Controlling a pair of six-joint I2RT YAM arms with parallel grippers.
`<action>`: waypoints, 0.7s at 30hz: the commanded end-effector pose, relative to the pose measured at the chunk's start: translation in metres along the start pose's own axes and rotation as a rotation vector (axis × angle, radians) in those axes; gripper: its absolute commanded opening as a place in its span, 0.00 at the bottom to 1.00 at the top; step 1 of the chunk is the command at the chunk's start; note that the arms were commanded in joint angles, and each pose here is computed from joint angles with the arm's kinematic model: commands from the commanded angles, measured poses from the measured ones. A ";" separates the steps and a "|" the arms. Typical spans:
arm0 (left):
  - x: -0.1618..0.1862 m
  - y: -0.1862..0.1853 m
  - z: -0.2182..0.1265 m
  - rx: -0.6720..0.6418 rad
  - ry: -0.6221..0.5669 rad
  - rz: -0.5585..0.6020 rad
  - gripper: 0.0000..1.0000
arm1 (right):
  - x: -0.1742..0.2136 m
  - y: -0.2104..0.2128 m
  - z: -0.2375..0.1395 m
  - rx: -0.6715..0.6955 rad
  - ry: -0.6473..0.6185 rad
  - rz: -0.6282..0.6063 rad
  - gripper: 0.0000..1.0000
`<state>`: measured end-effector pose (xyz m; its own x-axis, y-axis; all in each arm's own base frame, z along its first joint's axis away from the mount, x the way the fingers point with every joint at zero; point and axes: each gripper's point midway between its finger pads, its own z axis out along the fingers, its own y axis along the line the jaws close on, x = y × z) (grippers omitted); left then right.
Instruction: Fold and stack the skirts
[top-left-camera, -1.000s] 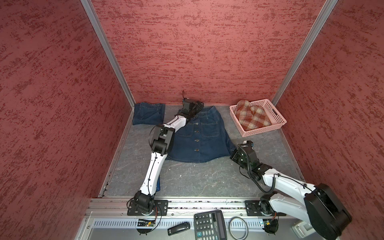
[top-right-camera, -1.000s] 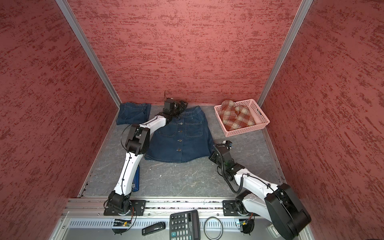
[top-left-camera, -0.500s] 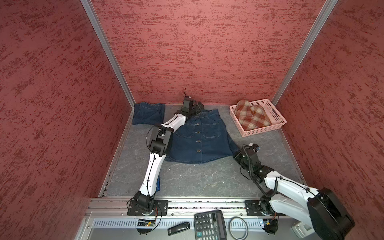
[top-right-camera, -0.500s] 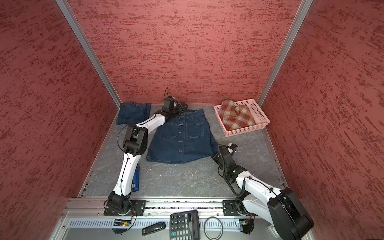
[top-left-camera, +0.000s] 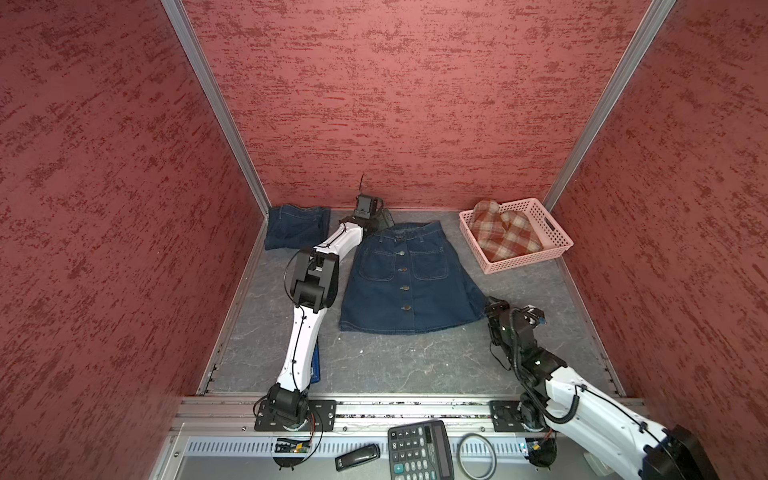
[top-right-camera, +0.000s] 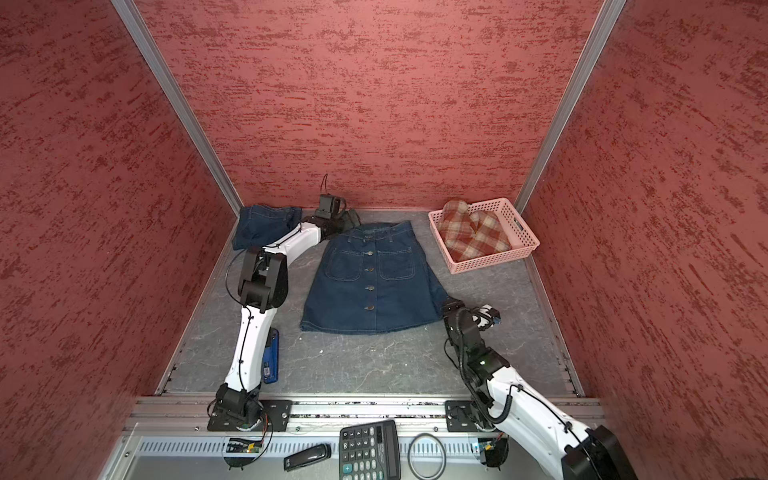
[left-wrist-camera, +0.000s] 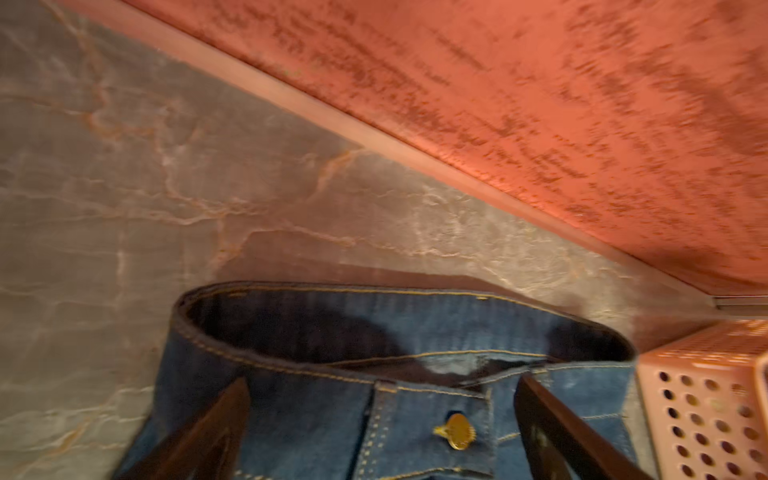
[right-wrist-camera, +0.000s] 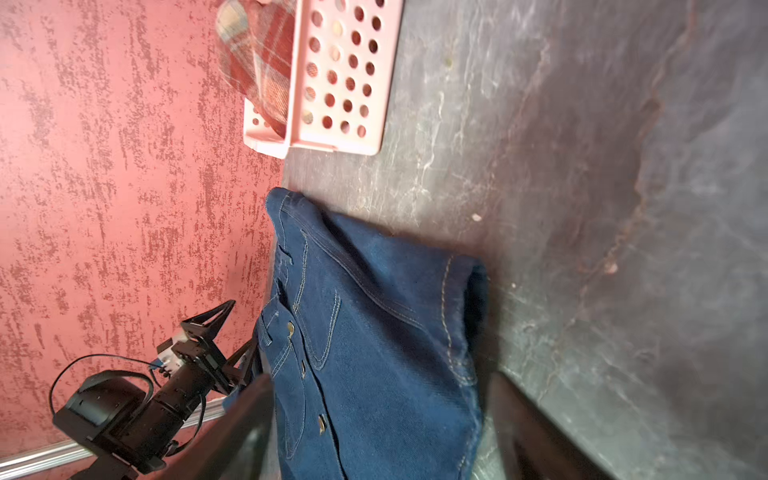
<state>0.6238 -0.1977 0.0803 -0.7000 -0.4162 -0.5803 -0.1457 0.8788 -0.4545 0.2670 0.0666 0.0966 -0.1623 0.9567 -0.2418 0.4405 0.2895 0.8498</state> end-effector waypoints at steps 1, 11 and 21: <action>0.016 0.011 0.009 -0.064 0.051 0.029 1.00 | -0.007 0.017 -0.002 0.030 -0.020 -0.095 0.90; 0.022 0.036 0.003 -0.107 0.109 0.018 1.00 | 0.059 0.052 0.056 0.170 0.365 -0.755 0.75; 0.029 0.098 -0.003 -0.209 0.209 -0.085 1.00 | 0.075 0.065 0.090 0.168 0.428 -0.940 0.73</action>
<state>0.6069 -0.1500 0.0457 -0.7750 -0.4230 -0.4694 -0.2503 0.8876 -0.3867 0.3590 0.1507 0.0842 -0.7670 0.3418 -0.5430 0.1767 0.9261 0.3334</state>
